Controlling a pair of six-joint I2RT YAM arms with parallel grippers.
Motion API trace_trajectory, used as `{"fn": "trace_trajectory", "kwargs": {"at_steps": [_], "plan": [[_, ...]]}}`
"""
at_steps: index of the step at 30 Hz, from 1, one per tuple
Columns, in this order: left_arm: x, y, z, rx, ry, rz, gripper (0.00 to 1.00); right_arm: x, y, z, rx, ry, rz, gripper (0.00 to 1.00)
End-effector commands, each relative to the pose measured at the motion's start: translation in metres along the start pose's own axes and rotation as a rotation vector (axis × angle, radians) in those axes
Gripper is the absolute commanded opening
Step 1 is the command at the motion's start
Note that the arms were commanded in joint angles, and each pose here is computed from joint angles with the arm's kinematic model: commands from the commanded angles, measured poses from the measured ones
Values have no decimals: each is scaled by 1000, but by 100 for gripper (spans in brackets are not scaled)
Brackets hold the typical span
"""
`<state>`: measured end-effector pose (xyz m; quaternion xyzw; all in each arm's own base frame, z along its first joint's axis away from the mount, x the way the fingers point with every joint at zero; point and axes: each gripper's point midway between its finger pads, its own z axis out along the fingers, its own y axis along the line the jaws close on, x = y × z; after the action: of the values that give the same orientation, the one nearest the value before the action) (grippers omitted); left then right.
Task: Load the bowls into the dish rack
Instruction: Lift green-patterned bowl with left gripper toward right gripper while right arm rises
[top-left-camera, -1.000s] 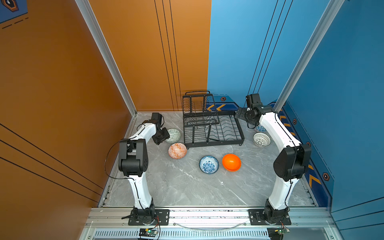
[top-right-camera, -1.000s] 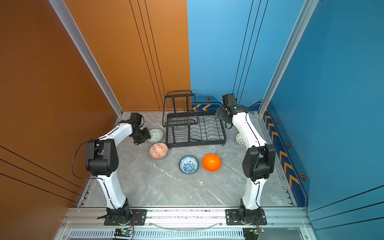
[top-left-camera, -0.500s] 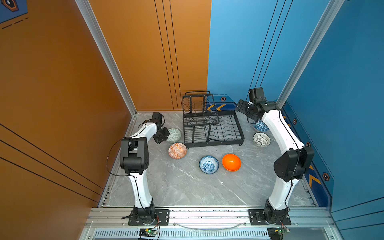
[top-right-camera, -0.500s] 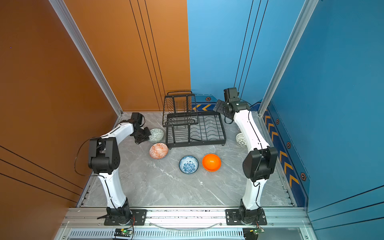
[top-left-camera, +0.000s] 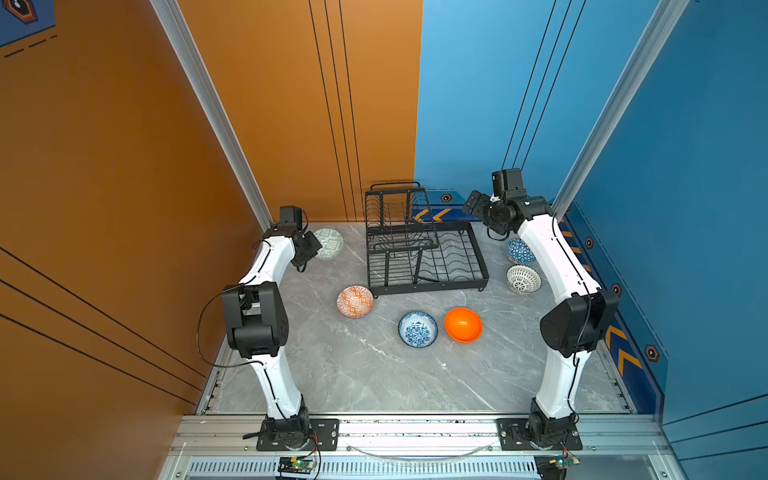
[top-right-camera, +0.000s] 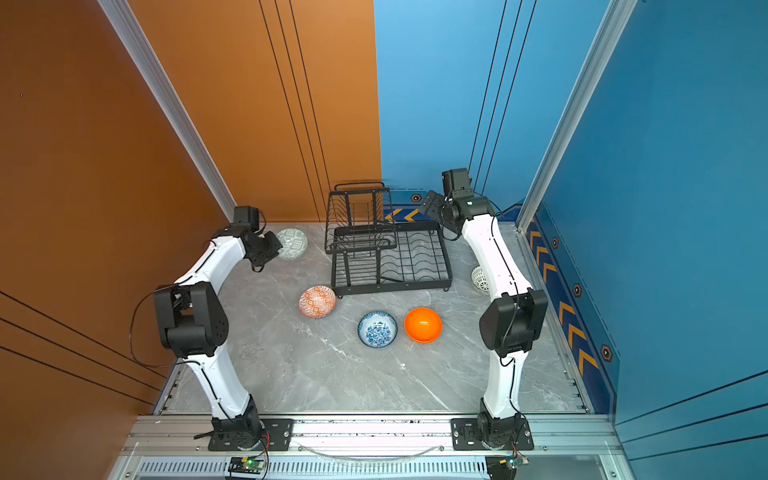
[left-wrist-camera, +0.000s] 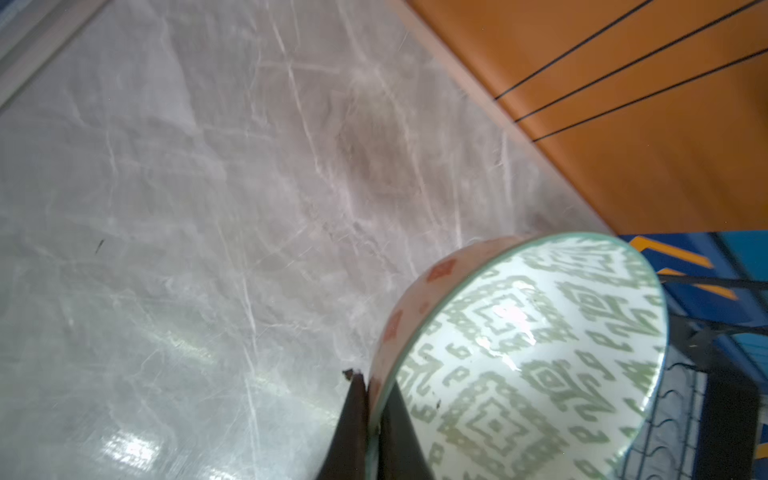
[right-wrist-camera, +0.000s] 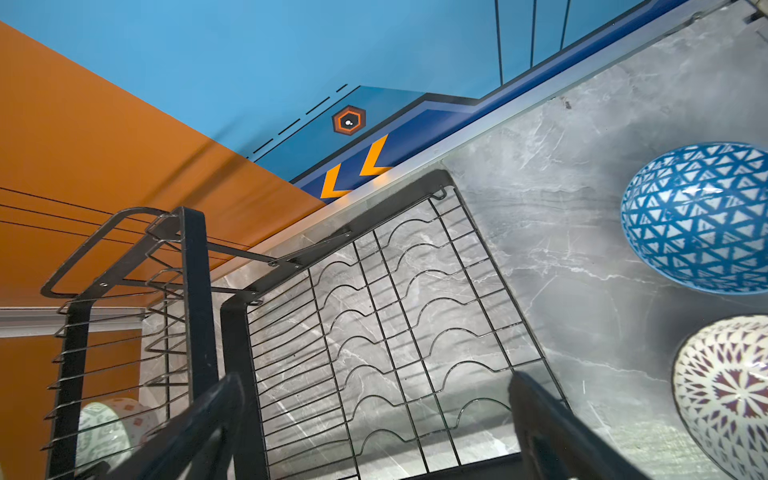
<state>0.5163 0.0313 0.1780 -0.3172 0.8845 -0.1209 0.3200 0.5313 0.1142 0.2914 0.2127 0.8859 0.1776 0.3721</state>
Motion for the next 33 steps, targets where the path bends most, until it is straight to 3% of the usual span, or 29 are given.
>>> {"fn": "trace_trajectory", "kwargs": {"at_steps": [1, 7, 13, 18, 22, 33], "plan": [[-62, -55, -52, 154, -252, -11, 0, -11, 15, -13, -55, -12, 39, 100], [-104, -126, -119, 241, -495, 81, 0, -26, 21, -22, -104, -29, 83, 100], [-109, -198, -165, 360, -667, 165, 0, -47, 27, -41, -165, -59, 136, 100], [-76, -274, -191, 530, -794, 281, 0, -69, 33, -65, -227, -97, 223, 100], [-41, -321, -198, 576, -867, 367, 0, -80, 43, -86, -293, -111, 294, 100], [29, -398, -186, 558, -955, 485, 0, -94, 70, -141, -505, -68, 445, 100]]}}
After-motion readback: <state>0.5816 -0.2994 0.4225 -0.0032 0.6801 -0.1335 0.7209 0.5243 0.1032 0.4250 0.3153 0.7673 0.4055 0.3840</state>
